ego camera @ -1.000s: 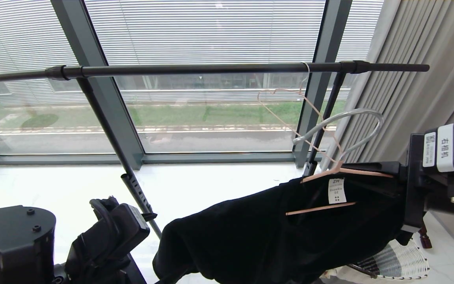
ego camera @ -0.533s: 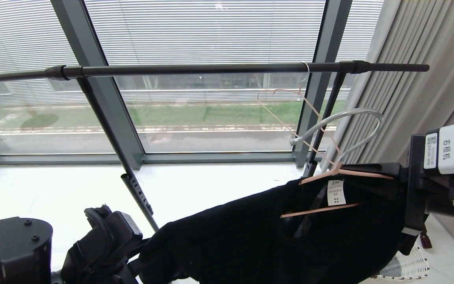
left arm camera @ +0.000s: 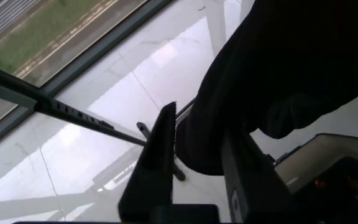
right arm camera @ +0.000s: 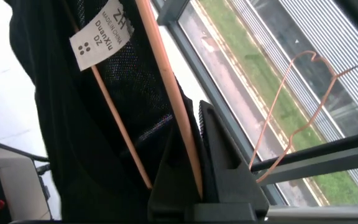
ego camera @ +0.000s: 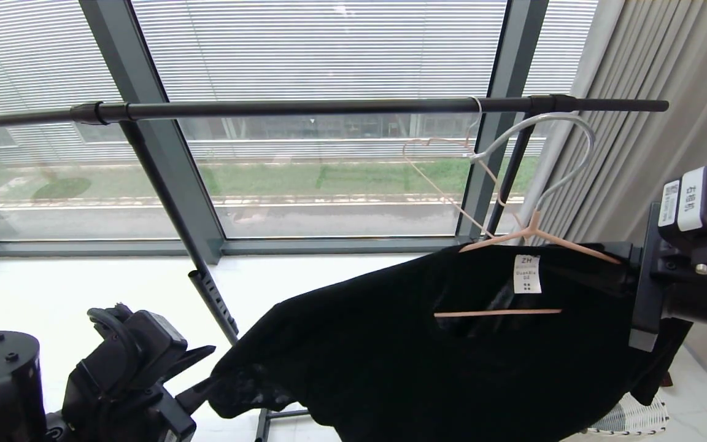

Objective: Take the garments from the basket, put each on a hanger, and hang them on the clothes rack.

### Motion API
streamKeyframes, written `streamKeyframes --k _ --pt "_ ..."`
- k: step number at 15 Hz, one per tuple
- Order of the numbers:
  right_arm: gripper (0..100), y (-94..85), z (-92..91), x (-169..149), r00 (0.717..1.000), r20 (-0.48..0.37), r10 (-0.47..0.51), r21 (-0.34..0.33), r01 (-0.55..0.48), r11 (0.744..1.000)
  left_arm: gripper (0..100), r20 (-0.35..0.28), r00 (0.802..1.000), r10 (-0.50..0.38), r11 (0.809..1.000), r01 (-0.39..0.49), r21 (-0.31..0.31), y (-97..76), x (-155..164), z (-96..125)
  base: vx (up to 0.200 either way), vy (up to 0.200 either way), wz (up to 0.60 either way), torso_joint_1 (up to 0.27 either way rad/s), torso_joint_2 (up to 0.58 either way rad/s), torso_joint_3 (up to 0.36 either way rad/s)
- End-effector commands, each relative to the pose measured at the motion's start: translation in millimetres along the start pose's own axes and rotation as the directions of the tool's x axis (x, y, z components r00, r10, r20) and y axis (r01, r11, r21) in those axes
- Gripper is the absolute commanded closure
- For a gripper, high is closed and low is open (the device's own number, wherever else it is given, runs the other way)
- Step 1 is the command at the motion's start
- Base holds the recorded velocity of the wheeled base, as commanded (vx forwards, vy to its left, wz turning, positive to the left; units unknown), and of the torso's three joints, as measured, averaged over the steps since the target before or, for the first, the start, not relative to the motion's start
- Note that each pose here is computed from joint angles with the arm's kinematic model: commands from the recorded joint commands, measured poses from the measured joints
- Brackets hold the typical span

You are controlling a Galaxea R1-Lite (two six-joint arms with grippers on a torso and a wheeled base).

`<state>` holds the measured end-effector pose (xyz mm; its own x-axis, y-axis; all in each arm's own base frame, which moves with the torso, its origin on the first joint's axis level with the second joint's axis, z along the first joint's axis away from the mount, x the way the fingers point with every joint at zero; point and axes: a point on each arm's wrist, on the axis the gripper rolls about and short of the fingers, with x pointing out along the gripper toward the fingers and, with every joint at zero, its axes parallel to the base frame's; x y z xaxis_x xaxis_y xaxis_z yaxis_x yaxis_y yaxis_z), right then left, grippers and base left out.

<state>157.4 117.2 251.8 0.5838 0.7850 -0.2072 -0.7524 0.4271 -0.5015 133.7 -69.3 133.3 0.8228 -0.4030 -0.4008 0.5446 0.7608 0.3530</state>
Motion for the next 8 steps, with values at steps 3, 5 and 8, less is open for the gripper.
streamKeyframes --k 3,5,8 --pt "100 0.6 -5.8 3.1 0.995 -0.079 -0.059 0.106 0.068 0.992 0 0.027 0.999 0.018 1.000 -0.018 -0.008 1.7 -1.8 4.2 0.000 0.000 0.00 0.000 0.00 0.000" --pt "100 1.1 -15.1 9.3 0.972 -0.203 -0.117 0.206 0.159 0.966 0 0.028 0.991 0.131 0.991 -0.130 -0.026 9.9 -1.5 8.0 0.000 0.000 0.00 0.000 0.00 0.000" --pt "100 0.8 -29.6 28.7 0.912 -0.367 -0.184 0.362 0.322 0.875 0 -0.028 0.947 0.319 0.946 -0.320 -0.048 23.0 -2.8 10.2 0.000 0.000 0.00 0.000 0.00 0.000"
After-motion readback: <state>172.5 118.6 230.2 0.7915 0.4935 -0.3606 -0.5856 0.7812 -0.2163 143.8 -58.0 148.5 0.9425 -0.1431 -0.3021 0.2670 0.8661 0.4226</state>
